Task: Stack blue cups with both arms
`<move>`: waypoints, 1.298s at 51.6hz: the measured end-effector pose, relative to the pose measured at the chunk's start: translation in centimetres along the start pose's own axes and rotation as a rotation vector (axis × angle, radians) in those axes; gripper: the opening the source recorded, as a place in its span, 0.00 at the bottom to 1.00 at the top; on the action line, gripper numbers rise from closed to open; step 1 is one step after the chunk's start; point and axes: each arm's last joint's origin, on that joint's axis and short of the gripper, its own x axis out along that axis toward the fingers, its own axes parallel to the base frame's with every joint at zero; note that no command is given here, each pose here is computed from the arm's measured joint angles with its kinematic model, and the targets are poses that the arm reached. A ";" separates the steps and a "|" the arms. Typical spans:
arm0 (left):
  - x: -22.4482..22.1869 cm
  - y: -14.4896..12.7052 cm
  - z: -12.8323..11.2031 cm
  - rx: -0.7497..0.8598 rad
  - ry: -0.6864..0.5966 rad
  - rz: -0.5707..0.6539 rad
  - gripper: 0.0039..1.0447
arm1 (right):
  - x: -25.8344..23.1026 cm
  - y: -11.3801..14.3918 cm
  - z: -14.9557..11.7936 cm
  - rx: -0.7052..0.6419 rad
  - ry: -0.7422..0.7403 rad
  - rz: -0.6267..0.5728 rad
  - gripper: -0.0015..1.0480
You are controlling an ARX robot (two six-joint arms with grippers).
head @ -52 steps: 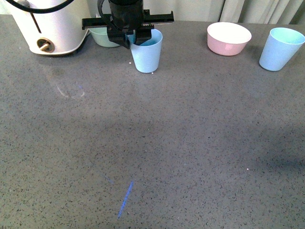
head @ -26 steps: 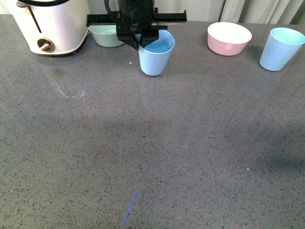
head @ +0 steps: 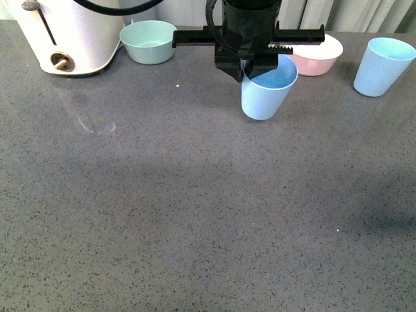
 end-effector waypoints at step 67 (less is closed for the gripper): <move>-3.7 -0.8 -1.3 -0.003 -0.093 -0.068 0.92 | 0.0 0.0 0.0 0.000 0.000 0.000 0.91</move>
